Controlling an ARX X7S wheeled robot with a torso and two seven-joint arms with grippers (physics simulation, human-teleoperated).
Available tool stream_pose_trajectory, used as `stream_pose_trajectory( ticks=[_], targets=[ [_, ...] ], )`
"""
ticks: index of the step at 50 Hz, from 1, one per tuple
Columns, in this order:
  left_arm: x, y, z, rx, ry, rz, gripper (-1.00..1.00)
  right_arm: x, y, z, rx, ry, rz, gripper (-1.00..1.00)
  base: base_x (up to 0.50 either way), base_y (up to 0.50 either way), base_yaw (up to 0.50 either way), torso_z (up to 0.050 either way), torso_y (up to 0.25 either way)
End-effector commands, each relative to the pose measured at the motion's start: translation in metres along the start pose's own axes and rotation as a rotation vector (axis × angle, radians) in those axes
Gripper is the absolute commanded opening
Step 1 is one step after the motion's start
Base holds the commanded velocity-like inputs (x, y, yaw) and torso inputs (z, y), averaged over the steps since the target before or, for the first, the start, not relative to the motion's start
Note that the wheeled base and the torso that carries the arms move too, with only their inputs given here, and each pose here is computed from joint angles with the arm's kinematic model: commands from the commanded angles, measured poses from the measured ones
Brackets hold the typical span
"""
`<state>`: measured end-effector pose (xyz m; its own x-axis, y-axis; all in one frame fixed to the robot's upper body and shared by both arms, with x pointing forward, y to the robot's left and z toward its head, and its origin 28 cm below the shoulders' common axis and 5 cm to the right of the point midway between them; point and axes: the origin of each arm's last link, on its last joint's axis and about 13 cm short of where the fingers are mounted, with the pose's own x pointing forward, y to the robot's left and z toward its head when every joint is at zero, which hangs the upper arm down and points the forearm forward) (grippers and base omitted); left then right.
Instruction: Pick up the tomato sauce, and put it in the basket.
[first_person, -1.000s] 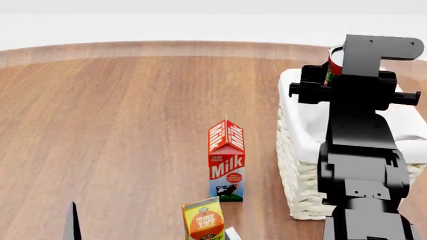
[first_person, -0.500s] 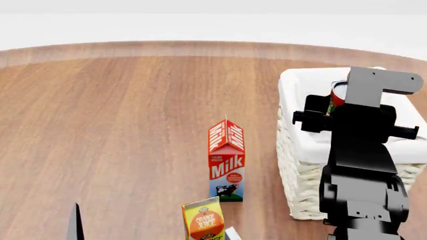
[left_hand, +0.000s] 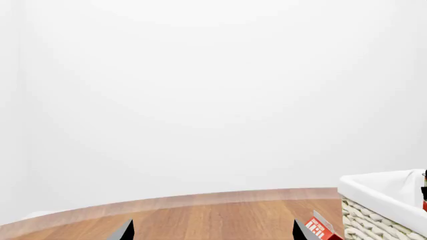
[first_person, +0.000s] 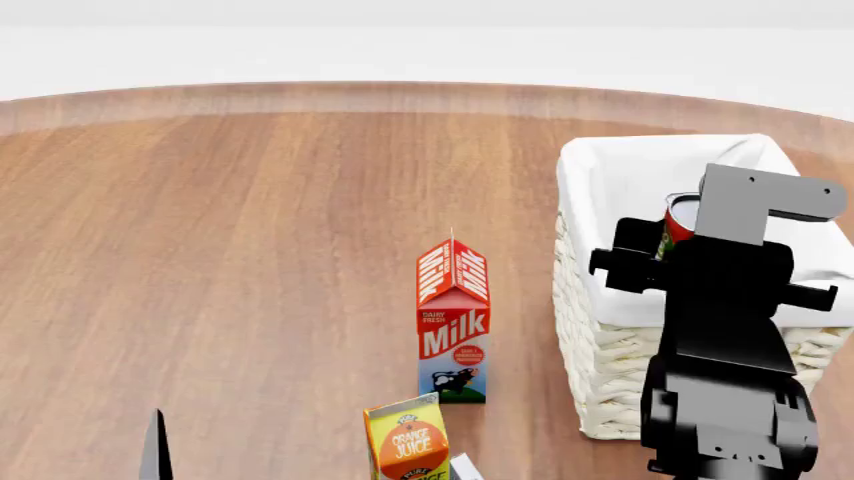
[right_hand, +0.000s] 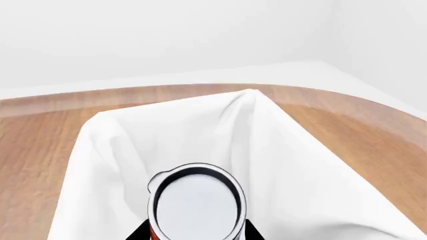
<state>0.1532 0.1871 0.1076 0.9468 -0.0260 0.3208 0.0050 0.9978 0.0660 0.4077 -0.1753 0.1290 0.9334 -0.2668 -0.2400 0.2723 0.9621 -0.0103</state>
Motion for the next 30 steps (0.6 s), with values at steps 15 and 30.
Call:
stream_pose_trajectory(
  ticks=[15,30],
  targets=[
    [0.000,0.000,-0.001,-0.001,0.001,-0.002,1.00,0.000,-0.002,0.001,-0.005,-0.001,-0.011,1.00,0.00,0.00,0.00,0.000,0.000],
    [0.000,0.000,-0.002,0.001,0.003,-0.004,1.00,0.004,0.005,0.047,0.106,-0.257,0.032,1.00,0.00,0.00,0.00,0.000,0.000]
  ],
)
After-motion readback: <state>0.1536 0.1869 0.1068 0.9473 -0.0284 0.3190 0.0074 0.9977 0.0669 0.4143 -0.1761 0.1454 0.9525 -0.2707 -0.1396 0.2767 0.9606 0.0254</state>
